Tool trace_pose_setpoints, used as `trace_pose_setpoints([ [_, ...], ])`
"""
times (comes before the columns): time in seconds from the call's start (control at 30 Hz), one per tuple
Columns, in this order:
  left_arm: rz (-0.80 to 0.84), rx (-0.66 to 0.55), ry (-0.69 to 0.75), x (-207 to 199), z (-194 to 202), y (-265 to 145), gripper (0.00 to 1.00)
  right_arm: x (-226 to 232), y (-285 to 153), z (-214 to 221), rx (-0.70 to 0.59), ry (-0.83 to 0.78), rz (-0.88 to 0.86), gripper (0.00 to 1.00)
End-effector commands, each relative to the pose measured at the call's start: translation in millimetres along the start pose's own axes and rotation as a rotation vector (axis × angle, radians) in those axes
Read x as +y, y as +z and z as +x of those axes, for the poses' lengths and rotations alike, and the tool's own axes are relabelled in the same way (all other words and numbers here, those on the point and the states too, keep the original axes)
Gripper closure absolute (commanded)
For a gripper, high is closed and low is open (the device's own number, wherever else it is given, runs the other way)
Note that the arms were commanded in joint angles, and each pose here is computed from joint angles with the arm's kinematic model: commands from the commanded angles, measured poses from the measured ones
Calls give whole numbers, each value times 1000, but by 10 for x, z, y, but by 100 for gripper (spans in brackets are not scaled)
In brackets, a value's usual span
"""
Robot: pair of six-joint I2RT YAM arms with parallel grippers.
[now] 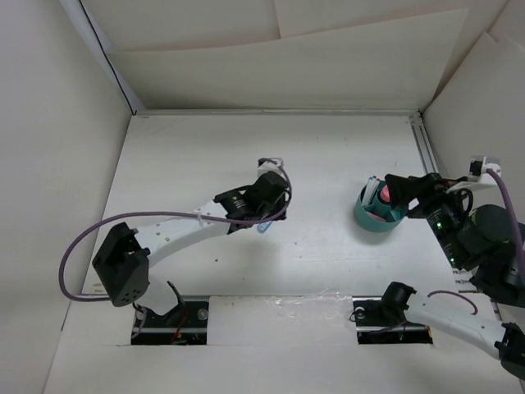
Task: Sort the stationery into containers
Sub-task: Pick up the stationery from the center of the board.
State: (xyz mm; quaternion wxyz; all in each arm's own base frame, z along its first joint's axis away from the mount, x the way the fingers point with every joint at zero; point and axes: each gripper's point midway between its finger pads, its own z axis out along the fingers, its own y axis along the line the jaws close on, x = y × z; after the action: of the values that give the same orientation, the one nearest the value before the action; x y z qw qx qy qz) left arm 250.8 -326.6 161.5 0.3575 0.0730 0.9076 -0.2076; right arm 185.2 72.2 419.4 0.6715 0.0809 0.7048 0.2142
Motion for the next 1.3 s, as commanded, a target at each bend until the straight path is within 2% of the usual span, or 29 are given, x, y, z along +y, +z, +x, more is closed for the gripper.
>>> trace_pose_setpoints([
  [0.0, -128, 37, -99, 622, 362, 124, 68, 147, 63, -22, -12, 12, -49, 34],
  [0.03, -122, 29, -111, 604, 343, 131, 66, 147, 63, -22, -12, 12, -49, 34],
  [0.1, -148, 73, -99, 742, 569, 167, 62, 166, 96, 48, 6, -1, -52, 34],
  [0.13, -132, 69, -103, 724, 581, 188, 55, 187, 120, 52, 6, -1, -52, 34],
  [0.17, -119, 93, -103, 731, 674, 201, 51, 181, 131, 88, 12, -7, -49, 34],
  [0.27, -146, 127, -82, 805, 806, 302, 48, 208, 130, 78, 10, -1, -61, 34],
  [0.4, -186, 131, -54, 875, 874, 383, 48, 234, 130, 67, 7, 5, -73, 34],
  [0.57, -211, 131, -27, 889, 874, 526, 53, 237, 162, 126, 20, -7, -67, 34],
  [1.27, -371, 108, 30, 1153, 840, 630, 51, 272, 195, 110, 19, -15, -68, 34],
])
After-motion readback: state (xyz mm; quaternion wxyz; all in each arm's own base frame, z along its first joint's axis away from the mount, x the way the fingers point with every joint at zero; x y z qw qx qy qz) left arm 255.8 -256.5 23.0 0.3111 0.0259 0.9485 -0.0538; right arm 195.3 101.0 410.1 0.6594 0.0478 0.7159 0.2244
